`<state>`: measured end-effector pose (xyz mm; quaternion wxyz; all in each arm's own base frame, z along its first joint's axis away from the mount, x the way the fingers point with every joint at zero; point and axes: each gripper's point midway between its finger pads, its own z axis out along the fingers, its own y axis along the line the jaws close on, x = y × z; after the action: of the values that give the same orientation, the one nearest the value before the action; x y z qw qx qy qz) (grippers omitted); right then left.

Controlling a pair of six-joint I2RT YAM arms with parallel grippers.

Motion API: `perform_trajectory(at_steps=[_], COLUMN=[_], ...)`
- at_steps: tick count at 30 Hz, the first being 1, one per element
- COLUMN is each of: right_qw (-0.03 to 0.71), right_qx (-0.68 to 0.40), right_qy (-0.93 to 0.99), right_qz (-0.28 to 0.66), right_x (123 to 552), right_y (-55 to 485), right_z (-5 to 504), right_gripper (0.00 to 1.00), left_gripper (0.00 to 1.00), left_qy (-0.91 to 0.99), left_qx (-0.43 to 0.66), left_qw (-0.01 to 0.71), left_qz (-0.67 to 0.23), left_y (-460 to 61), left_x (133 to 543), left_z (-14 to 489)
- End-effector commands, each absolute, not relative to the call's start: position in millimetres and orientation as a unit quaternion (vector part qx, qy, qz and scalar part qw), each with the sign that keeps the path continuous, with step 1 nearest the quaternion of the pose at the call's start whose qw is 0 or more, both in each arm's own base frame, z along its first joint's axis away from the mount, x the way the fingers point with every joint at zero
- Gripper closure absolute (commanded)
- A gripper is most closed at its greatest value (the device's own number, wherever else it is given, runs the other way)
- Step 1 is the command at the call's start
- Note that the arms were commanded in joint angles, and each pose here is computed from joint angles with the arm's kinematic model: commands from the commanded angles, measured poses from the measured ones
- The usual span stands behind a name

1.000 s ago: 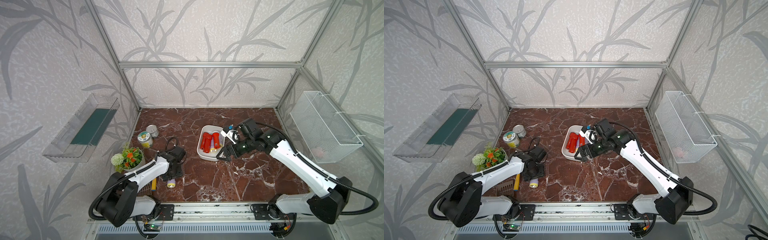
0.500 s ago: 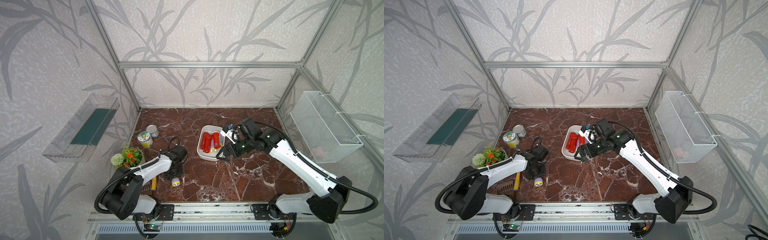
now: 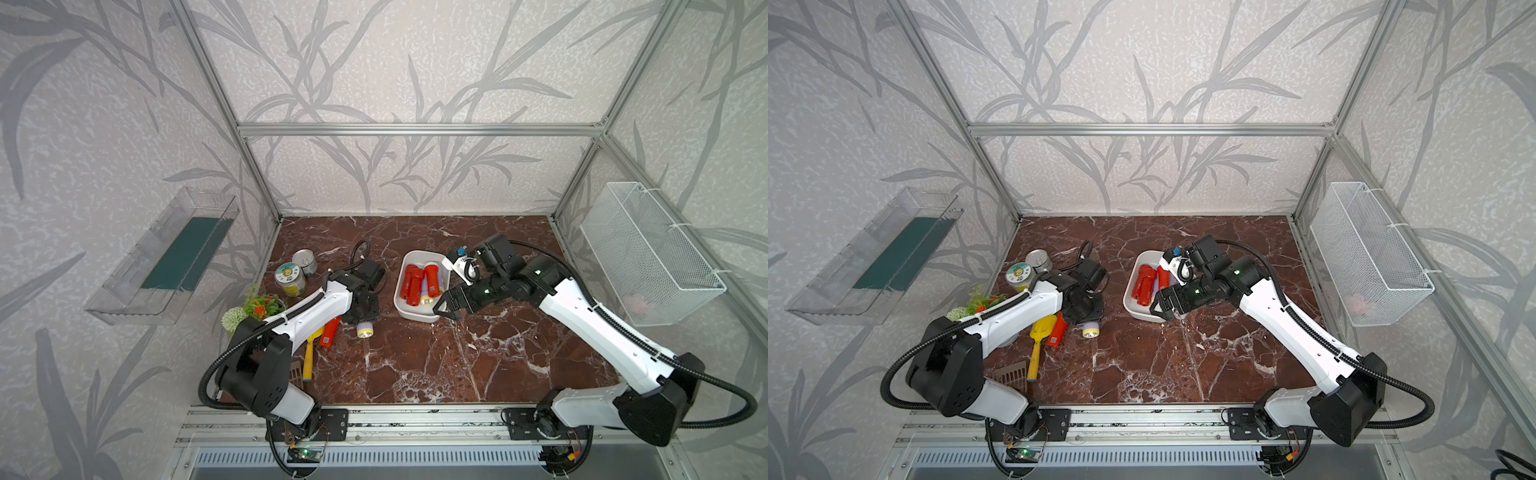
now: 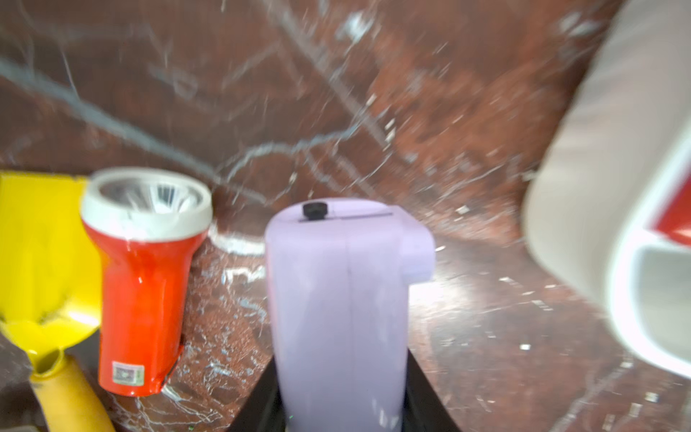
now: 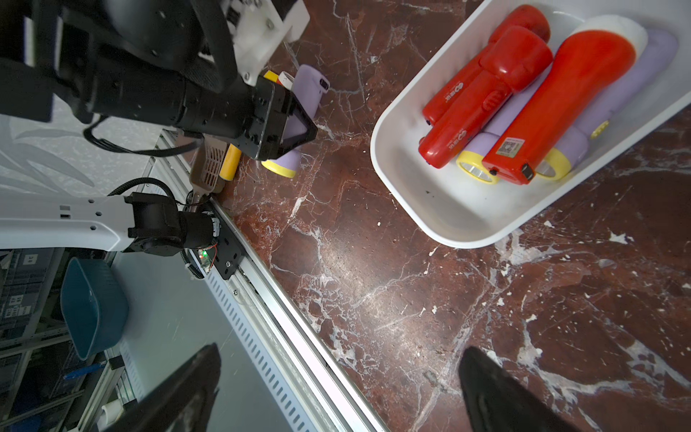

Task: Put the flashlights into the storage boxes
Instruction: Pick up the flashlight from the center of the board, then place the flashlight at the storage box.

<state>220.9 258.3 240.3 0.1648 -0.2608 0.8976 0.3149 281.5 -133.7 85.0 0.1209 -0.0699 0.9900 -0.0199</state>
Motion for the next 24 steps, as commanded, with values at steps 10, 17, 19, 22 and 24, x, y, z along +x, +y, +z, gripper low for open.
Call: perform_trajectory(at_steps=[10,17,19,22,24], right_qw=[0.195,0.205,0.207,0.209,0.208], right_qx=[-0.225,-0.197,-0.193,-0.187,-0.184], right_qy=[0.910,0.919,0.920,0.923,0.924], right_qz=[0.288,0.274,0.270,0.265,0.261], right_x=[226.6,226.4,226.8,227.5,228.8], right_y=[227.0,209.8,206.8,203.2,201.3], right_z=[238.5,236.4,236.9,237.2,237.0], right_gripper=[0.01,0.01,0.01,0.01,0.01], left_gripper=[0.77,0.77,0.77,0.77,0.77], left_qy=[0.990,0.986,0.984,0.981,0.980], left_qx=[0.018,0.056,0.069,0.084,0.096], left_qw=[0.136,0.145,0.149,0.150,0.149], left_qz=[-0.032,-0.067,-0.075,-0.086,-0.094], left_y=[-178.0,-215.5,-225.3,-238.5,-247.5], left_x=[351.7,391.7,399.7,408.8,412.8], left_z=[112.3,117.7,119.1,118.8,117.0])
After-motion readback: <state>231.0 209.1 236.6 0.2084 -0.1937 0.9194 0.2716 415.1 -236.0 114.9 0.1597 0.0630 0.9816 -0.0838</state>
